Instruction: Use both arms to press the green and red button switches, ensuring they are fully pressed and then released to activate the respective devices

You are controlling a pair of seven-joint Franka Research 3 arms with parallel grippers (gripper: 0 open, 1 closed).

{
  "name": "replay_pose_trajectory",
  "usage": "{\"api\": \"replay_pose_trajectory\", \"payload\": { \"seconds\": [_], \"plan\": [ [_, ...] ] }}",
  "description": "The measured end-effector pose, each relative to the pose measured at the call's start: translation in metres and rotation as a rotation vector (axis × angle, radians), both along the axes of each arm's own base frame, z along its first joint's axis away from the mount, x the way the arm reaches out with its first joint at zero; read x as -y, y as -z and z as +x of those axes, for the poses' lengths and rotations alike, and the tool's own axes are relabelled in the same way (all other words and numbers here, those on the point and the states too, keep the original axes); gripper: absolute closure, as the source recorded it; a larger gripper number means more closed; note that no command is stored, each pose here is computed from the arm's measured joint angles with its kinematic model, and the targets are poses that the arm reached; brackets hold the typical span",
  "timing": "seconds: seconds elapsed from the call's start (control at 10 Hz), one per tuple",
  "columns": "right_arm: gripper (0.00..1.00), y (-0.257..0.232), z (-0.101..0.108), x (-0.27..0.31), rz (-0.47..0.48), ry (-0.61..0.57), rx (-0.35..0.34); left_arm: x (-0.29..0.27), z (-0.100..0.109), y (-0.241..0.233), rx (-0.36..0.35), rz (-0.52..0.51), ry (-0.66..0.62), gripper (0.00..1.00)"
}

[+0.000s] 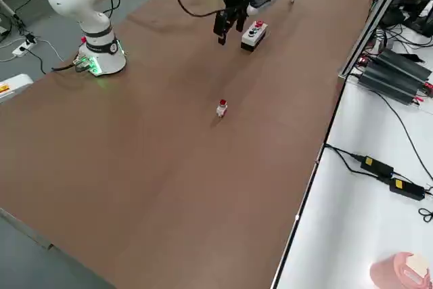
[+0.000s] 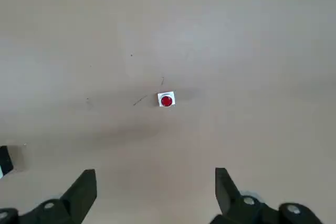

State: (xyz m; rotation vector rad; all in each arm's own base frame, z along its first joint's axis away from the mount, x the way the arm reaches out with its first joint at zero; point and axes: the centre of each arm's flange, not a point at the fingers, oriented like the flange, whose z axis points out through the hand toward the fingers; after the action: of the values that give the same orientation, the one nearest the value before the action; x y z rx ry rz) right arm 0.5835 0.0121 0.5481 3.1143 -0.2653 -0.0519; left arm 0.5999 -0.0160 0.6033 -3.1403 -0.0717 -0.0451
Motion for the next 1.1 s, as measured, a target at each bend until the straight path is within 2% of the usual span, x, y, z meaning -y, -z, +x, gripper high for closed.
{"api": "replay_pose_trajectory", "payload": {
  "seconds": [0.4, 1.1],
  "plan": [
    [0.0, -0.048, -0.027, -0.019, -0.003, -0.032, 0.044, 0.001, -0.008, -0.014, -0.043, -0.001, 0.101, 0.0],
    [0.0, -0.052, -0.033, -0.023, 0.011, -0.034, 0.047, 0.005, -0.013, -0.025, -0.058, 0.007, 0.131, 0.0]
  ]
}}
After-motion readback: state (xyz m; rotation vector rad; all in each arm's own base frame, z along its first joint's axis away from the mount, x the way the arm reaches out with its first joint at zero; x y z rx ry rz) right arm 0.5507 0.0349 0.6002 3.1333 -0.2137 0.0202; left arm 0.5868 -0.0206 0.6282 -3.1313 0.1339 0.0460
